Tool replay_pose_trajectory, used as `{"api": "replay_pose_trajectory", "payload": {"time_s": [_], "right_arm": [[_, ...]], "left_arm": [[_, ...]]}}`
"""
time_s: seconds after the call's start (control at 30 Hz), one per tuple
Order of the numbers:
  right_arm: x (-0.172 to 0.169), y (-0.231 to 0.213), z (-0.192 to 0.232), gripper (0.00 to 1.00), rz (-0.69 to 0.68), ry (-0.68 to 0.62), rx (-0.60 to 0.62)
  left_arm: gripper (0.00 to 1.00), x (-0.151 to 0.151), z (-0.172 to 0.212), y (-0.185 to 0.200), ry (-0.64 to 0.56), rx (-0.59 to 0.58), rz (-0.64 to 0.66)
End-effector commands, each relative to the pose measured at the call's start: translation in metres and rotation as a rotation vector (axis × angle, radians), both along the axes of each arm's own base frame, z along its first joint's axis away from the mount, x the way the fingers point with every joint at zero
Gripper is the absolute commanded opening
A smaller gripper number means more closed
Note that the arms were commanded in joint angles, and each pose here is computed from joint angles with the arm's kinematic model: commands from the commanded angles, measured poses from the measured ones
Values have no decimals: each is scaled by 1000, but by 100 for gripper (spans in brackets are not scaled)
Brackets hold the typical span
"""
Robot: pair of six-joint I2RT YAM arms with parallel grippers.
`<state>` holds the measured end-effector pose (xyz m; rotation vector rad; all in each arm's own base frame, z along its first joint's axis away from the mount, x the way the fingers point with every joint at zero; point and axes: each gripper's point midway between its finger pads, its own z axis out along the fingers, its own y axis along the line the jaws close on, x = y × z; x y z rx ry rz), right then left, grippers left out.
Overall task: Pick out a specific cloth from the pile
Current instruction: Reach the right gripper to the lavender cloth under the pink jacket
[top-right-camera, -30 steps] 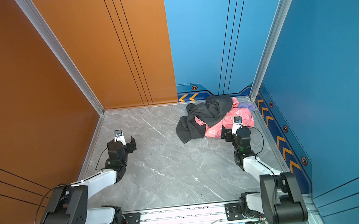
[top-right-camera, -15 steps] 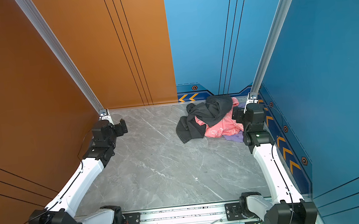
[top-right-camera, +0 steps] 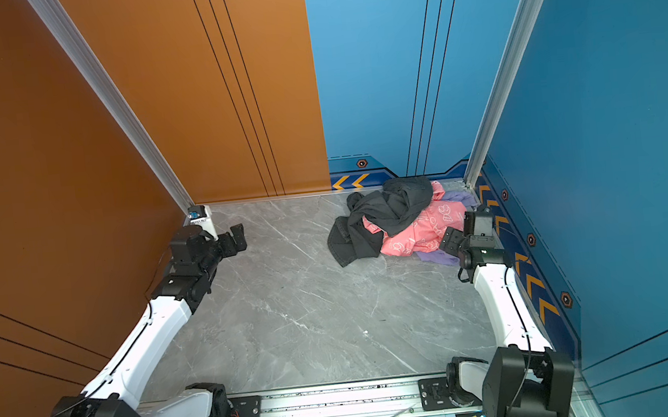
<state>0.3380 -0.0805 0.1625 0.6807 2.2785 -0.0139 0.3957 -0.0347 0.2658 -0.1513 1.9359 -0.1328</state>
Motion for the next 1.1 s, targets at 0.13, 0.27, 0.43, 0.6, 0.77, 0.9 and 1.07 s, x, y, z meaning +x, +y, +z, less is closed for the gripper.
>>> {"api": "replay_pose_trajectory", "payload": {"time_s": [0.13, 0.27, 0.43, 0.6, 0.77, 0.9, 1.07], "right_arm": [[-4, 6, -50, 78, -49, 106, 145], [3, 3, -71, 73, -68, 134, 203], [18, -7, -81, 64, -82, 114, 215], [28, -16, -91, 51, -96, 113, 247], [35, -23, -100, 48, -108, 132, 260], [43, -26, -102, 45, -108, 118, 271], [52, -29, -103, 40, -111, 92, 285]], "left_arm": [[98, -7, 0, -20, -14, -85, -85], [98, -5, 3, -25, -19, -98, -99], [98, -5, 4, -27, -22, -105, -109], [98, -5, 6, -27, -24, -116, -107], [98, -6, 4, -27, -20, -122, -103], [98, -8, 3, -26, -19, -128, -95], [98, -8, 0, -25, -14, -134, -85]]}}
